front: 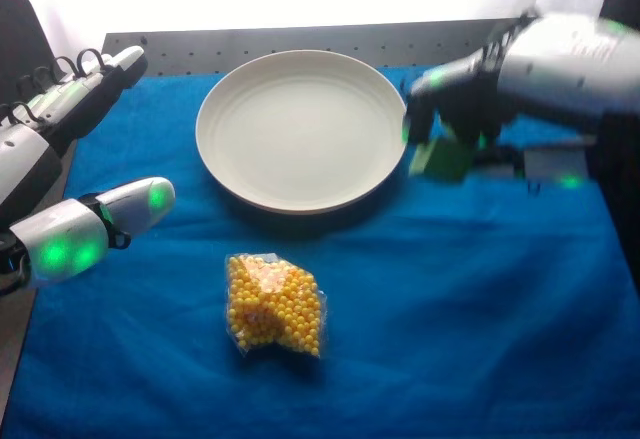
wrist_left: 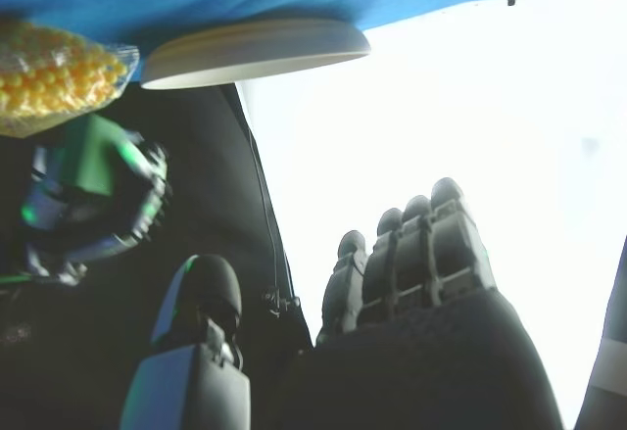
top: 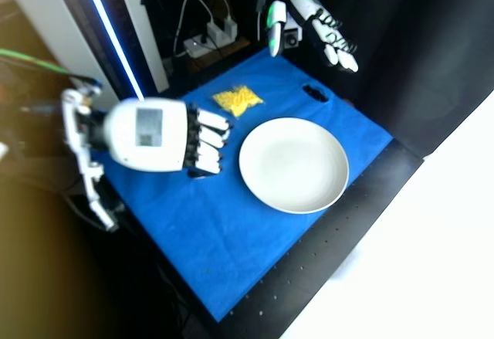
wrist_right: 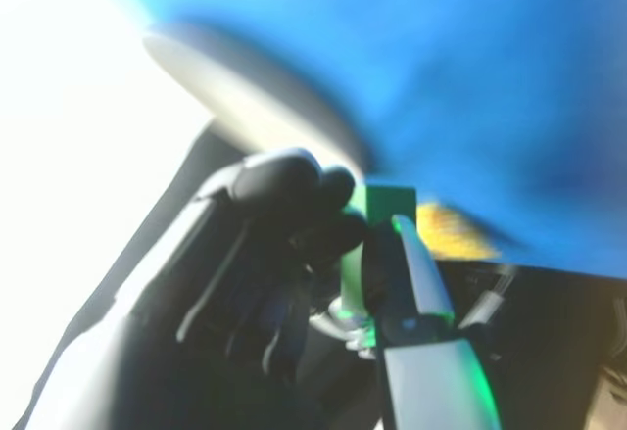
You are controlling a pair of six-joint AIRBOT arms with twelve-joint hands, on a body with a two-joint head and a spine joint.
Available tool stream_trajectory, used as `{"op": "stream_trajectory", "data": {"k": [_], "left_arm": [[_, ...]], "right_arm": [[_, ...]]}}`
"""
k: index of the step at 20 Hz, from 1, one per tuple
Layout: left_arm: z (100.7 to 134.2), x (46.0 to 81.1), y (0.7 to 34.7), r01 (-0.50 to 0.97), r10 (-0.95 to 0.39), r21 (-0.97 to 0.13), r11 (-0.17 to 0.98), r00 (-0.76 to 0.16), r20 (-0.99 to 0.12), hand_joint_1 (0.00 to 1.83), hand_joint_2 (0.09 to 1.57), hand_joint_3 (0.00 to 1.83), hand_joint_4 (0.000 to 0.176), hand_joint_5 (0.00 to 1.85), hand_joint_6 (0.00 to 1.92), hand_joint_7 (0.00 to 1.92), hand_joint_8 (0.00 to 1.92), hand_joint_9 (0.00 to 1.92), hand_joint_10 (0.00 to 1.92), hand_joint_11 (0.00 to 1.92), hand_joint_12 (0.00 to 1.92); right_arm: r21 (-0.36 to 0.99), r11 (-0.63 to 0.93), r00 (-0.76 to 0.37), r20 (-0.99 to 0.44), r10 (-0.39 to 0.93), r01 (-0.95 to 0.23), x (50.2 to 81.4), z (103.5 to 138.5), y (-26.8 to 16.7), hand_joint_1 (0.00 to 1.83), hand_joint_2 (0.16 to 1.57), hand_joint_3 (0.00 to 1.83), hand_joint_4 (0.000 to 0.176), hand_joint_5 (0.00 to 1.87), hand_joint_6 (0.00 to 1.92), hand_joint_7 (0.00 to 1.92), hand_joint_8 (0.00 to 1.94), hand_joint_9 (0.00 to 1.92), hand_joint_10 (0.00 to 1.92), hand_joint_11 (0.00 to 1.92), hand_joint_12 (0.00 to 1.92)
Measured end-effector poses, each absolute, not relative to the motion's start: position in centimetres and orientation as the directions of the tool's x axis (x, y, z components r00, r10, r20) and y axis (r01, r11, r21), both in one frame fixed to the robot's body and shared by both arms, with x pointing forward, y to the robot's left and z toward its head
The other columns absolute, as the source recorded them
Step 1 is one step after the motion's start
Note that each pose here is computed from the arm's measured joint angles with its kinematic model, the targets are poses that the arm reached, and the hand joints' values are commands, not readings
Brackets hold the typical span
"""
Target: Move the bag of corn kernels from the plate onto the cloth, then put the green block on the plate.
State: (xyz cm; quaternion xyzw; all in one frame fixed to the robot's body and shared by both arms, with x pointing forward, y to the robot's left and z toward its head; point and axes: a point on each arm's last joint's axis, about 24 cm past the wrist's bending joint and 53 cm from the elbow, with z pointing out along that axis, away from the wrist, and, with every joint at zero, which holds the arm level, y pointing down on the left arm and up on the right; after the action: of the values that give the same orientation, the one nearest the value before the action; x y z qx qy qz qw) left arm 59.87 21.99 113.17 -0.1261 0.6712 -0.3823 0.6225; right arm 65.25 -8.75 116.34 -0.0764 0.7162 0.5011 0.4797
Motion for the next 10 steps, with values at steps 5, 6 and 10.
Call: {"op": "stream_trajectory", "data": {"k": [5, 6, 10], "left_arm": [[113.2, 59.8, 22.0, 0.305, -0.655, -0.68, 0.666, -0.196, -0.729, 0.29, 1.27, 0.0, 0.128, 0.02, 0.01, 0.0, 0.0, 0.0, 0.0, 0.0, 0.27], [113.1, 59.8, 21.9, 0.304, -0.656, -0.681, 0.666, -0.197, -0.729, 0.31, 1.29, 0.0, 0.114, 0.01, 0.0, 0.0, 0.0, 0.0, 0.0, 0.0, 0.34], [112.4, 59.9, 21.6, 0.295, -0.674, -0.703, 0.647, -0.21, -0.708, 0.36, 1.29, 0.0, 0.14, 0.08, 0.01, 0.0, 0.0, 0.02, 0.0, 0.0, 0.24]], "right_arm": [[0.592, 0.503, -0.505, -0.804, 0.314, -0.63, 68.6, 117.8, -5.1, 1.31, 1.25, 0.0, 0.0, 0.59, 1.33, 0.74, 1.41, 0.84, 1.46, 0.7, 1.59], [0.605, 0.504, -0.529, -0.792, 0.304, -0.617, 69.1, 116.8, -4.0, 1.23, 1.26, 0.0, 0.0, 0.66, 1.23, 0.77, 1.53, 0.76, 1.51, 0.7, 1.79], [0.587, 0.57, -0.553, -0.792, 0.258, -0.575, 71.4, 113.5, -0.8, 1.18, 1.27, 0.0, 0.0, 0.59, 1.41, 0.82, 1.41, 0.83, 1.18, 0.68, 1.62]]}}
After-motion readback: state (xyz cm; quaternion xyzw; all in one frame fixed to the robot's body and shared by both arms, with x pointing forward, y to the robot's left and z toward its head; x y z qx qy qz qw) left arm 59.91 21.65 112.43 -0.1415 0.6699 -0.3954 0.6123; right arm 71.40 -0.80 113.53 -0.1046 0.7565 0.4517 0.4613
